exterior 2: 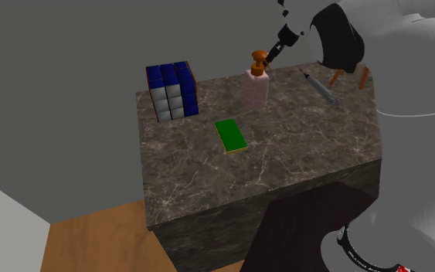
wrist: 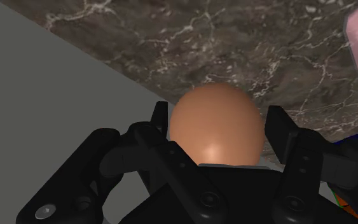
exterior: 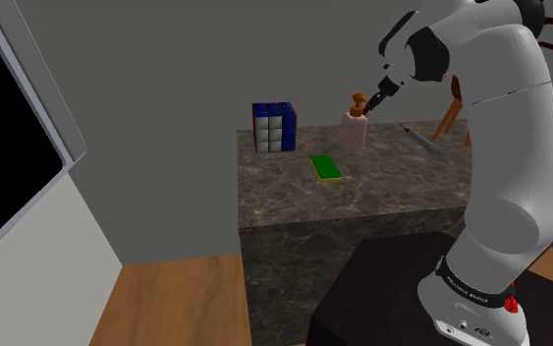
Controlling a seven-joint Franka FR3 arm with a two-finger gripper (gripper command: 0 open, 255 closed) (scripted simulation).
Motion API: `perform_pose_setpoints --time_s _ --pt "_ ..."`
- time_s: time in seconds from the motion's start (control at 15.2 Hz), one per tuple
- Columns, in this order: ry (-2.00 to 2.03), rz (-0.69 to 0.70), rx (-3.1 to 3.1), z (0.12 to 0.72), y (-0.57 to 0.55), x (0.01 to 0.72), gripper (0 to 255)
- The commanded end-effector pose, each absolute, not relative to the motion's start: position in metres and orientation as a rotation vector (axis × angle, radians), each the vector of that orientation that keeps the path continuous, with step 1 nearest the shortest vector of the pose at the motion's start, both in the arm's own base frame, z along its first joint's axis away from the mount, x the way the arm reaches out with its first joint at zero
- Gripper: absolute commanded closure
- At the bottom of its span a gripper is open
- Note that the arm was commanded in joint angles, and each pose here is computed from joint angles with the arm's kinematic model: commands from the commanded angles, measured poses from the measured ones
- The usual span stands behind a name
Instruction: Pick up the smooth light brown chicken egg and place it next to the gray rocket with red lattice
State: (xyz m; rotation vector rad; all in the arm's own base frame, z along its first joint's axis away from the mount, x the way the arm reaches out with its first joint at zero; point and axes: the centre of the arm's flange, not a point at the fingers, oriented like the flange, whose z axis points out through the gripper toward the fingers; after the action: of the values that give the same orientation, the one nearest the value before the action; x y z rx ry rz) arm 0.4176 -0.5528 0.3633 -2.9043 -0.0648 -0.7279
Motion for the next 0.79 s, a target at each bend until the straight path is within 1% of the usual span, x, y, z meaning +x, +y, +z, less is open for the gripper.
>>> perform_pose_setpoints --time_s 0.0,0.4,0.73 --pt "-0.065 -0.728 -2.905 0.353 -0.553 0.416 255" --pt "-0.065 -0.728 -2.905 0.321 -0.553 0.416 255" --pt "-0.065 -0.728 -2.905 0.319 -0.553 0.416 255"
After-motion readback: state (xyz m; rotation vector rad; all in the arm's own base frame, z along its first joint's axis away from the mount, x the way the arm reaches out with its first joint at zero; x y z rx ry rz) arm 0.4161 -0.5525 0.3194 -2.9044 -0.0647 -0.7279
